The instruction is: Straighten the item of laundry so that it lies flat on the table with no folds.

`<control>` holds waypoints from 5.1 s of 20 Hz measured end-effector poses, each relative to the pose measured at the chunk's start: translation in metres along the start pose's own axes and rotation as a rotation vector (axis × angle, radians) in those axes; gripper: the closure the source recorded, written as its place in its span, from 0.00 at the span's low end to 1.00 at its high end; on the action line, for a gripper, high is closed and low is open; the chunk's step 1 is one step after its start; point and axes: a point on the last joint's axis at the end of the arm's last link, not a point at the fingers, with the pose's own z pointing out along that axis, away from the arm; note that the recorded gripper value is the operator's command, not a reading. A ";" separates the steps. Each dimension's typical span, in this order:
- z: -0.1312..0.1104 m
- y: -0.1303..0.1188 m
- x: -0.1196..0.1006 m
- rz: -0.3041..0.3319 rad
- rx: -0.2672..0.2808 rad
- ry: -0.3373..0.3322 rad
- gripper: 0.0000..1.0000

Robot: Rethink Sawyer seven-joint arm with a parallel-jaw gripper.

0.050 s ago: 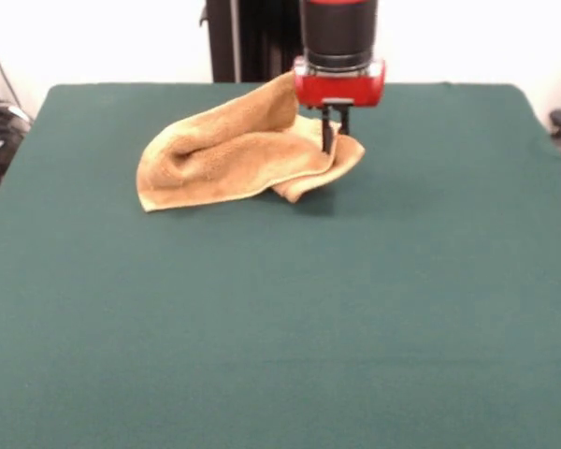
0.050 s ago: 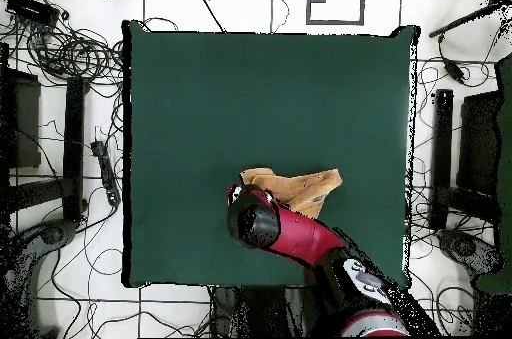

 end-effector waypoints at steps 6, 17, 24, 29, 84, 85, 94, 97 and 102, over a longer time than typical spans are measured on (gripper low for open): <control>-0.006 0.037 0.024 -0.120 0.071 0.019 1.00; -0.027 0.033 0.034 -0.203 0.164 0.048 1.00; -0.017 -0.011 0.008 -0.236 0.205 0.001 1.00; -0.006 -0.067 -0.007 -0.205 0.217 -0.005 1.00; 0.054 -0.035 -0.031 -0.458 0.215 -0.345 1.00; 0.054 -0.037 -0.035 -0.466 0.219 -0.351 1.00; 0.050 -0.065 -0.064 -0.522 0.245 -0.404 1.00; 0.049 -0.080 -0.075 -0.517 0.258 -0.409 1.00; 0.049 -0.093 -0.080 -0.498 0.270 -0.383 1.00</control>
